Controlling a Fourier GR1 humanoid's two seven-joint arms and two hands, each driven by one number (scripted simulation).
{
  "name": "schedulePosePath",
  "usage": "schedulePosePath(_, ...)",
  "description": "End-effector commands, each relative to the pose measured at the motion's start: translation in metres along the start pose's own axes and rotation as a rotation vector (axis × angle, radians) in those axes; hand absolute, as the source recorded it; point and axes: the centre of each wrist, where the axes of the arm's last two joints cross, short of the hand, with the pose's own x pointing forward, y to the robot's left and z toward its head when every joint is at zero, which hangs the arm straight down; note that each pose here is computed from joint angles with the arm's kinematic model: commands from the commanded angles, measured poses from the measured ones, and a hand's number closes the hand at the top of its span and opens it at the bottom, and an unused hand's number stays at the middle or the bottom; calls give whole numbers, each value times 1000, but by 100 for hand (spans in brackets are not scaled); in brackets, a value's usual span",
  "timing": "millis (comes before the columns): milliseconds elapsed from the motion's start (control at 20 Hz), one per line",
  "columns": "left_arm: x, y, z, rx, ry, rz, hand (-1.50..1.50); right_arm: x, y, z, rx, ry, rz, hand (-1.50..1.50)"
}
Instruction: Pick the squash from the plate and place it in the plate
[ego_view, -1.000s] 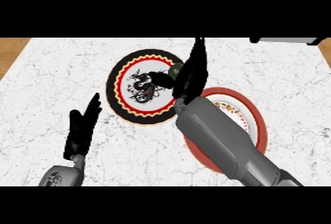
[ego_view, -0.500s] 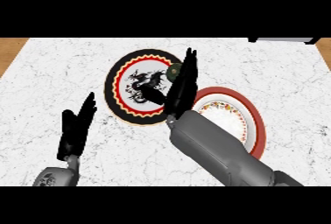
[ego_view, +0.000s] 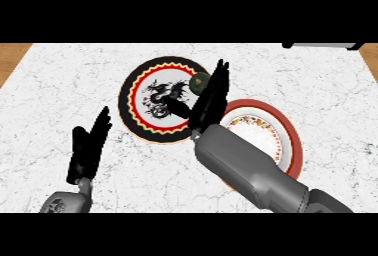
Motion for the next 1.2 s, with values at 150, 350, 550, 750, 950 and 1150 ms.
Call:
schedulePosePath(150, -2, -9, 4, -12, 10, -4, 0, -10, 3, 1, -25, 69, -23, -150)
schedulePosePath(350, -18, 9, 6, -2, -3, -5, 0, -21, 2, -2, -43, 101, 14, -150)
schedulePosePath(550, -23, 6, 12, 15, 12, 12, 0, -33, -1, 4, -39, 122, 21, -150)
schedulePosePath(750, -22, 16, 6, 18, 5, -3, 0, -54, -4, 3, -71, 127, 56, -150)
schedulePosePath(950, -15, 16, 12, 38, 42, 12, 0, -61, -12, 15, -60, 128, 53, -150)
schedulePosePath(1150, -13, 8, 12, 37, 31, 6, 0, -71, -18, 16, -95, 111, 32, -150)
